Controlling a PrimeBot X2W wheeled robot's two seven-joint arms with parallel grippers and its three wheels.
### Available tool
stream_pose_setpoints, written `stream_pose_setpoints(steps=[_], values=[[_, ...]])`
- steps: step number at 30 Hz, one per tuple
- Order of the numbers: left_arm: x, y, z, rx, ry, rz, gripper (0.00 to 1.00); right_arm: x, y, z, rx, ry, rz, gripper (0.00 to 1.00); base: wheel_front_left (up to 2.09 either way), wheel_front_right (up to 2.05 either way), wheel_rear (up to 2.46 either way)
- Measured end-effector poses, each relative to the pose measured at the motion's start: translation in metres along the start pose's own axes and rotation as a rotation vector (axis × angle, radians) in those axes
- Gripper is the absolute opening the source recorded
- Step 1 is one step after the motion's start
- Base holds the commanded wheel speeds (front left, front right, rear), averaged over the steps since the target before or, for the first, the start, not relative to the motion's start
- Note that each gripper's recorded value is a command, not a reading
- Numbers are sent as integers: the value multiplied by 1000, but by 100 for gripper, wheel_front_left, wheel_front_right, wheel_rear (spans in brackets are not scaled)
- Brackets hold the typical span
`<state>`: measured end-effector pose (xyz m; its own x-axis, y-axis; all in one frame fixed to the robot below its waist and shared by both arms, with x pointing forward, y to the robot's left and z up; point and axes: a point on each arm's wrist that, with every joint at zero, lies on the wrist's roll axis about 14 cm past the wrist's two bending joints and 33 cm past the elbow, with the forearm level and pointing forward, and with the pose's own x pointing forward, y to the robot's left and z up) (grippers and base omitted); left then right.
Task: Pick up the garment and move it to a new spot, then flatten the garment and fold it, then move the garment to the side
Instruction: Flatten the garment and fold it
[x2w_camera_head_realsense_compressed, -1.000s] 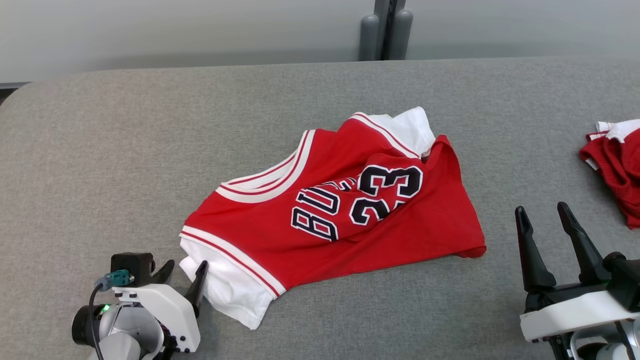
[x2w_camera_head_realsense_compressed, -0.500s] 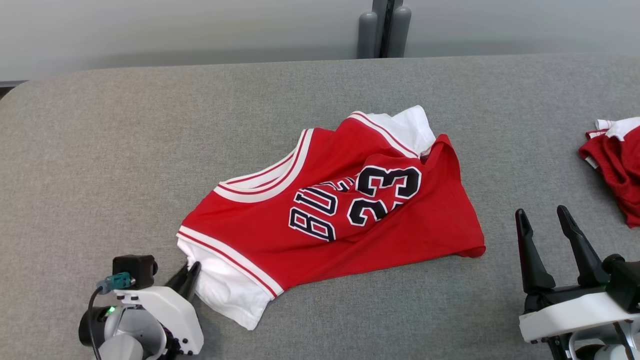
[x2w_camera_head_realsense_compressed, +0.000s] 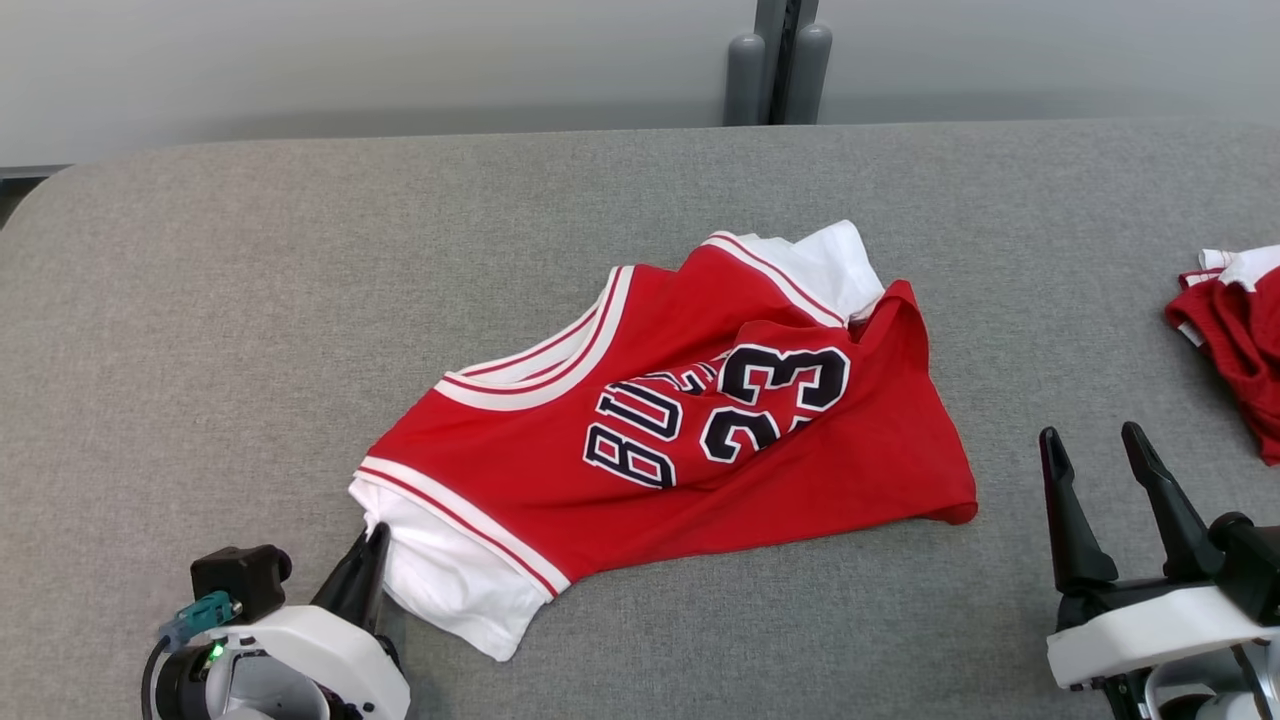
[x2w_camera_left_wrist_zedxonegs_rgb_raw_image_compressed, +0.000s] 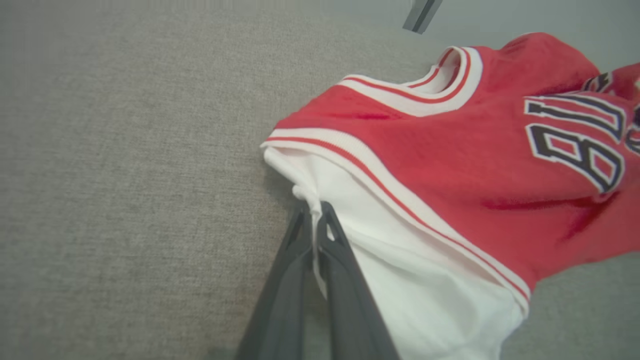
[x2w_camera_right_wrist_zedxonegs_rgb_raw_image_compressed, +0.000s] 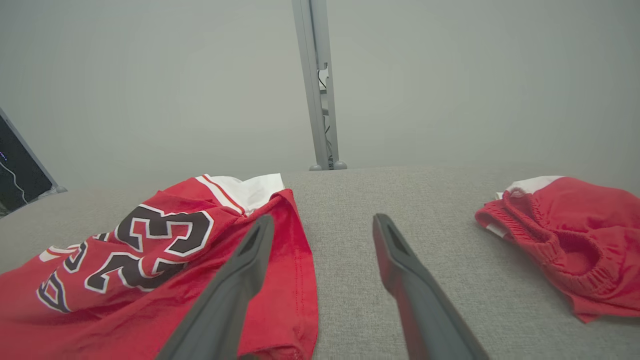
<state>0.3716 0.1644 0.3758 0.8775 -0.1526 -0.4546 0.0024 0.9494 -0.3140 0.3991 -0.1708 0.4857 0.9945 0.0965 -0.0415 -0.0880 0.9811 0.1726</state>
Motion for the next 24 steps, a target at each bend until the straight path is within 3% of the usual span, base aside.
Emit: stream_pose_setpoints(steps=[4,10,20,21,23,24], values=[[-5,-3,8,-13,-38,-2,0,-1,-4,-18,-1,64,-5,100,0,0,0],[-8,-7,16,-21,-64,-7,0,-8,-6,-77,31,247,-7,100,0,0,0],[-9,-7,16,-25,-67,0,0,8,25,-119,81,350,81,100,0,0,0],[-10,-6,16,-25,-68,1,0,8,27,-121,84,354,86,76,0,0,0],[-11,-5,19,-27,-79,4,0,10,28,-123,84,357,93,13,0,0,0],[-11,-5,20,-27,-86,6,0,12,28,-122,88,350,92,0,0,0,0]])
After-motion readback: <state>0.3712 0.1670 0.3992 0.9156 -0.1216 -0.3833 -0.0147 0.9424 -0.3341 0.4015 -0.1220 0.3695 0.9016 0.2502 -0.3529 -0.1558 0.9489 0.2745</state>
